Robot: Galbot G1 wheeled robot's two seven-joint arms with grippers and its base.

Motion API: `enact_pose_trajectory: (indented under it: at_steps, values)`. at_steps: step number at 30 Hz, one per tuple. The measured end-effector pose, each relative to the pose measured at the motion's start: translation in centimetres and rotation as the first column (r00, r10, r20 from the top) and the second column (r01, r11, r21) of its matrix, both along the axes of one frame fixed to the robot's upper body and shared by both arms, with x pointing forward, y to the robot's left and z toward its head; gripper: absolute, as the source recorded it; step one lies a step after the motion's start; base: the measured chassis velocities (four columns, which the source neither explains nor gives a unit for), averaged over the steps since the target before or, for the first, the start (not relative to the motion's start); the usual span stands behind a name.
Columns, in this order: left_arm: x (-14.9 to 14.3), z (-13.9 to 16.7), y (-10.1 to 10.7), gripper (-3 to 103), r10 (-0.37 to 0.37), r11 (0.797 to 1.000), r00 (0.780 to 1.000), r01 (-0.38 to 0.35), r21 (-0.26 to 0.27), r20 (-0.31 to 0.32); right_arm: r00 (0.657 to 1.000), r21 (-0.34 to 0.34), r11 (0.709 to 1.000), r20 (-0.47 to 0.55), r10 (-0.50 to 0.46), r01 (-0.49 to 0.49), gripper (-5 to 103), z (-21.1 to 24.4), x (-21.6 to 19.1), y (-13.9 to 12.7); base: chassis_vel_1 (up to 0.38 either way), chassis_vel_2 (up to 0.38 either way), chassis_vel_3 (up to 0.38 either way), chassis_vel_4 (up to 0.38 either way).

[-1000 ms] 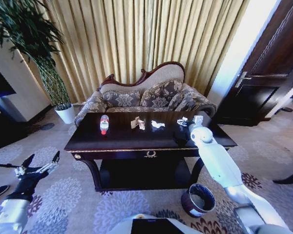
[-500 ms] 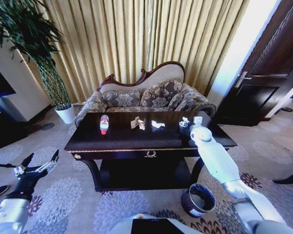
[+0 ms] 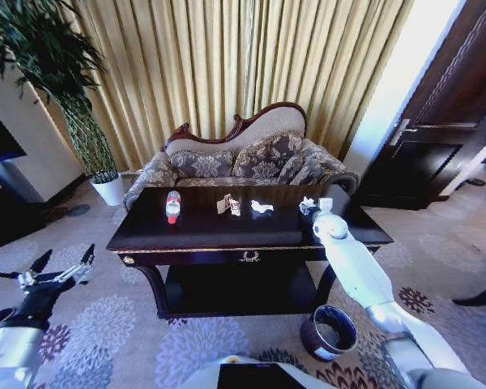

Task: Move to the front of the table and place the trash on the table into the trash bin.

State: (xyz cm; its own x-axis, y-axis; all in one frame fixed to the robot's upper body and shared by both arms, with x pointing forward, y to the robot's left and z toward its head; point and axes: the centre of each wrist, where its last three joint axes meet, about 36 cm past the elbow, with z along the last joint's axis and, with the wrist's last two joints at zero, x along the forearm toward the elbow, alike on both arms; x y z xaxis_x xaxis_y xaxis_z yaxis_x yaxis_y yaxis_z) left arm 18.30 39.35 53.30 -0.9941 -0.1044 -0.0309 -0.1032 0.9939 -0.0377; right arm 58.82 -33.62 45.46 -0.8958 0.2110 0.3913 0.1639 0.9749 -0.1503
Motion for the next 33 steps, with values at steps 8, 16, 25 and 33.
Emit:
enact_pose_trajectory:
  at_steps: [8,16,25,33]
  values:
    - [0.0,0.1,-0.1,100,-0.006,1.0,1.0,0.006,-0.004,0.005,1.0,0.0,1.0,0.004,-0.001,0.001,11,0.1,-0.1,0.0,0.0,0.0,0.0,0.0]
    - [0.1,0.5,-0.1,100,-0.012,1.0,1.0,0.012,-0.005,0.015,1.0,0.023,1.0,0.027,0.011,-0.011,0,0.3,-0.6,0.3,0.0,0.0,0.0,0.0]
    - [0.1,0.3,0.2,100,-0.006,1.0,1.0,0.006,-0.005,0.013,0.981,0.129,0.982,0.158,0.114,-0.135,0,3.7,-4.9,2.9,0.0,0.0,0.0,0.0]
    - [0.2,0.7,0.4,100,-0.009,1.0,1.0,0.01,-0.003,0.015,0.941,0.204,0.943,0.267,0.205,-0.264,0,6.1,-13.1,4.7,0.0,0.0,0.0,0.0]
